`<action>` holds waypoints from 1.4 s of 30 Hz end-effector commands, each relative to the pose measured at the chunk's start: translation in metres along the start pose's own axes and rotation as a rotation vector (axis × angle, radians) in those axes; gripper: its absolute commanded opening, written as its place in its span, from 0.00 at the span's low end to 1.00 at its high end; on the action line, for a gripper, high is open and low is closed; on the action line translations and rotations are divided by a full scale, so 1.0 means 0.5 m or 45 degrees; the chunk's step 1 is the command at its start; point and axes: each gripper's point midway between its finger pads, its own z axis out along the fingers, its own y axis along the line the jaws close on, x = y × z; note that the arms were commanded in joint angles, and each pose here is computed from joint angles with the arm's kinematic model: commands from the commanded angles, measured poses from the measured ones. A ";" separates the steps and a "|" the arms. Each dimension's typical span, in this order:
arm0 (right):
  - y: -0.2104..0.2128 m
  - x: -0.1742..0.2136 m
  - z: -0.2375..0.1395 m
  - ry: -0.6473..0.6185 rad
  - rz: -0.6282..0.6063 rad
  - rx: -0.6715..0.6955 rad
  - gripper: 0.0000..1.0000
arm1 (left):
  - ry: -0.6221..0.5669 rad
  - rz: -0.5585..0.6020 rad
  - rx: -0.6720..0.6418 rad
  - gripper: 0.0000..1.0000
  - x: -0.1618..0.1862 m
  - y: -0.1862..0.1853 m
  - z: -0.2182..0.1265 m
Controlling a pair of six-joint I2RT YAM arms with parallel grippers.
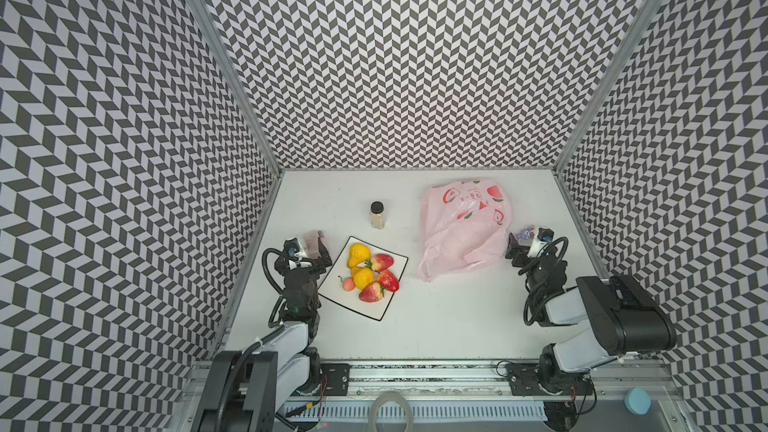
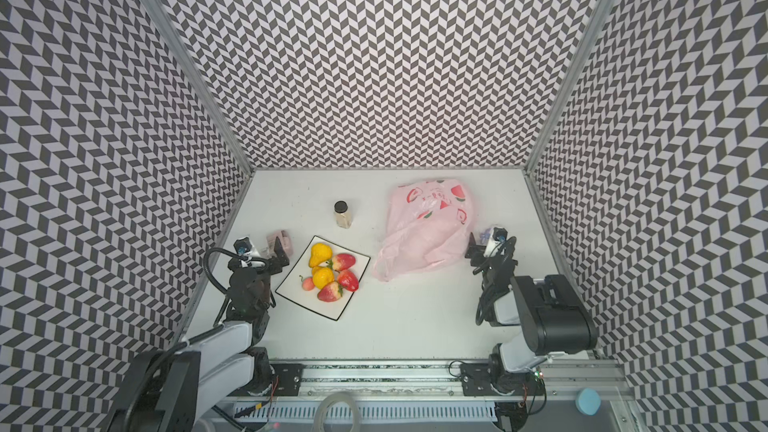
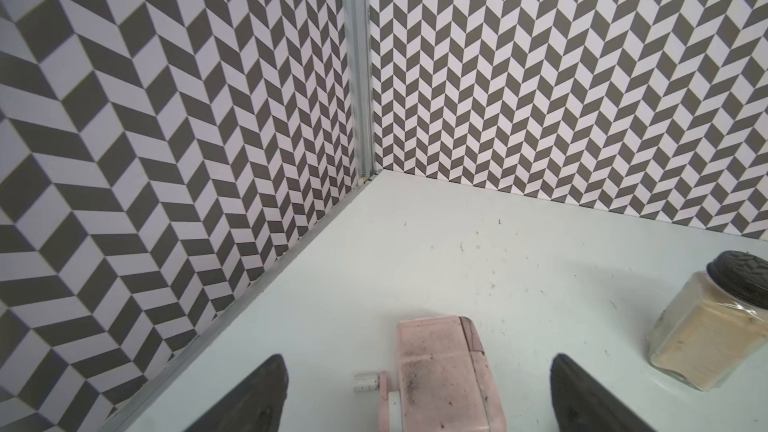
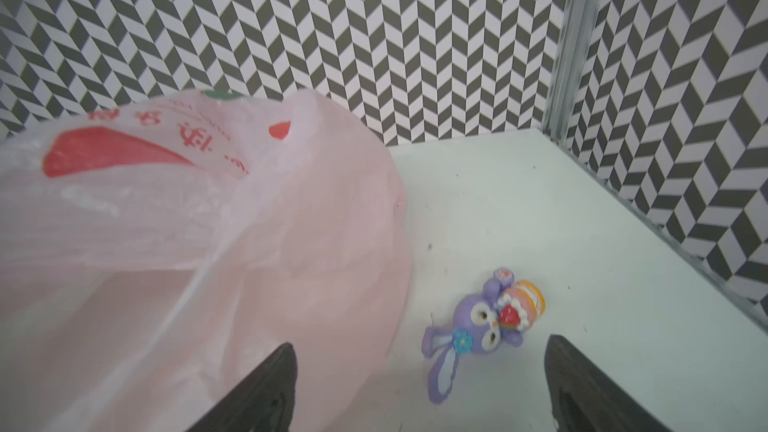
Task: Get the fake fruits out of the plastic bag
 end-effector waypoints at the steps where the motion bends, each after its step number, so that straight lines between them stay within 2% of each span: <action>1: -0.005 -0.064 -0.005 -0.183 0.024 0.015 0.93 | -0.214 -0.028 0.101 0.99 -0.067 -0.029 0.010; 5: -0.004 -0.041 0.012 -0.066 0.009 0.022 0.94 | -0.160 -0.018 0.160 0.99 -0.032 -0.050 0.044; 7: -0.005 -0.051 0.009 -0.107 0.019 0.022 0.95 | -0.193 -0.013 0.168 0.99 -0.027 -0.052 0.052; 11: -0.005 -0.059 -0.001 -0.160 0.020 0.016 0.98 | -0.032 0.021 0.162 0.99 0.004 -0.064 0.098; 14: -0.005 -0.056 0.004 -0.138 0.016 0.019 0.99 | -0.051 0.019 0.221 0.99 0.000 -0.098 0.093; 19: -0.004 -0.059 0.002 -0.157 0.018 0.017 0.99 | -0.048 0.021 0.245 0.99 0.002 -0.112 0.089; 26: -0.003 -0.057 0.003 -0.151 0.013 0.015 1.00 | 0.002 0.030 0.183 0.99 0.013 -0.083 0.118; 36: -0.002 -0.057 0.003 -0.149 -0.002 0.031 0.99 | -0.028 0.023 0.195 0.99 0.004 -0.086 0.104; 37: -0.002 -0.058 0.003 -0.151 -0.001 0.030 0.99 | -0.029 0.058 0.225 1.00 0.005 -0.094 0.103; 42: 0.004 -0.056 0.009 -0.140 -0.021 0.034 0.99 | -0.030 0.059 0.190 1.00 0.005 -0.085 0.104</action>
